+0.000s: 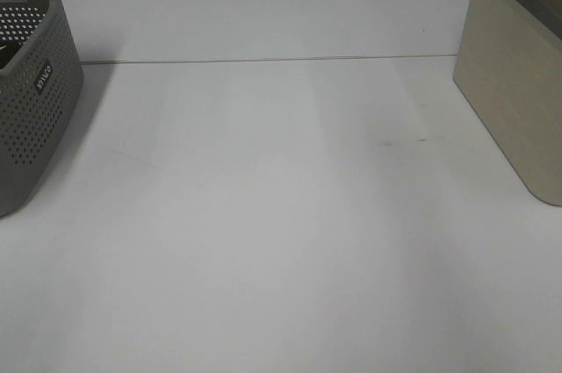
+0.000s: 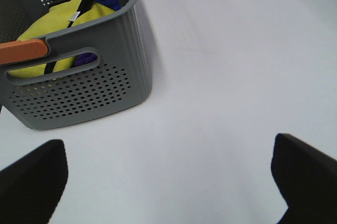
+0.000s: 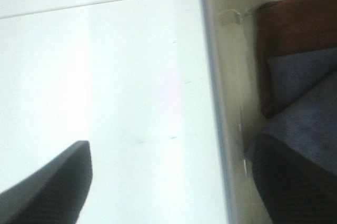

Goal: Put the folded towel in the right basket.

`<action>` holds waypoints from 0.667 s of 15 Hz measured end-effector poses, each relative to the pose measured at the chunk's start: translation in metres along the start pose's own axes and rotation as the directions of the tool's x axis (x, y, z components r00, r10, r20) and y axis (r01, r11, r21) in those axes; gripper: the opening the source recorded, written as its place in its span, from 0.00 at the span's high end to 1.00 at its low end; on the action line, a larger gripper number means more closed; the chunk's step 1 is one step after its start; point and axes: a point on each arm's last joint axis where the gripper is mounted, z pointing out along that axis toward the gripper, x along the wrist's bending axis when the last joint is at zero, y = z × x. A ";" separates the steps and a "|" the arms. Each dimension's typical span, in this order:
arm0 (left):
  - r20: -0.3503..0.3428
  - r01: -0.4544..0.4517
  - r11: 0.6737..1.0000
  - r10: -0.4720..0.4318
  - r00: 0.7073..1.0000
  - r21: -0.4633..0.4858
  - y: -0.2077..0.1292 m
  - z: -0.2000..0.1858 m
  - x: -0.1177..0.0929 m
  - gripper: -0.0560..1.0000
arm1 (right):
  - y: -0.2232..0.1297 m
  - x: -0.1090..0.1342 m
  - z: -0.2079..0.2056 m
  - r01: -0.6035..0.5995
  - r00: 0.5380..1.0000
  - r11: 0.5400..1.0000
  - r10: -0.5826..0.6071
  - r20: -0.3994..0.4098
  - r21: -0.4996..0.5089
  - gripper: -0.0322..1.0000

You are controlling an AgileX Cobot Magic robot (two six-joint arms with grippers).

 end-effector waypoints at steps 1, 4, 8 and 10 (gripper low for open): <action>0.000 0.000 1.000 0.000 1.000 0.000 0.000 0.000 0.000 0.01 | -0.003 0.021 0.000 0.050 0.999 0.999 -0.050 -0.008 0.012 0.22; 0.000 0.000 1.000 0.000 1.000 0.000 0.000 0.000 0.000 0.01 | -0.012 0.068 -0.006 0.154 0.988 0.988 -0.154 0.007 0.023 0.22; 0.000 0.000 1.000 0.000 1.000 0.000 0.000 0.000 0.000 0.01 | -0.022 0.079 -0.047 0.181 0.980 0.983 -0.177 0.095 -0.039 0.22; 0.000 0.000 1.000 0.000 1.000 0.000 0.000 0.000 0.000 0.01 | -0.042 0.076 -0.063 0.184 0.977 0.983 -0.181 0.111 -0.016 0.22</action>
